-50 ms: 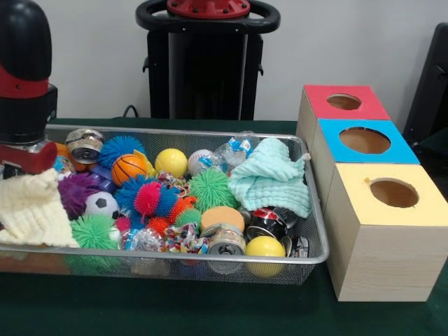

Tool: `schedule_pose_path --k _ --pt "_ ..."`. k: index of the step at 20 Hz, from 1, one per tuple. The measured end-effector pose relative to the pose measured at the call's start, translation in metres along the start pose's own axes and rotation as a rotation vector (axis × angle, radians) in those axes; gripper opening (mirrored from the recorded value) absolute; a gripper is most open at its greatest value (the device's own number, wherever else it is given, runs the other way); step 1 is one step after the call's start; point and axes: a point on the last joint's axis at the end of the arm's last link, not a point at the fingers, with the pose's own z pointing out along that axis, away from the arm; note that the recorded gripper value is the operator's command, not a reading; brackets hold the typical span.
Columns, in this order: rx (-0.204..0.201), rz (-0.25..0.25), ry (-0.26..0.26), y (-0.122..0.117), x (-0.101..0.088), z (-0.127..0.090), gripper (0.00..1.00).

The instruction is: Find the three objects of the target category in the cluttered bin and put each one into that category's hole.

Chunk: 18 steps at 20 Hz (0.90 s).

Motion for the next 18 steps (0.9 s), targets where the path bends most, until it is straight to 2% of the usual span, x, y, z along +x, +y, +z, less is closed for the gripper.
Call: schedule_pose_path --k 3,9,18 --pt "0.007 -0.044 -0.006 0.000 0.004 0.001 1.00" --pt "0.013 -0.092 -0.016 -0.003 0.009 0.002 1.00" --pt "0.010 -0.133 -0.046 -0.002 0.019 -0.010 1.00"
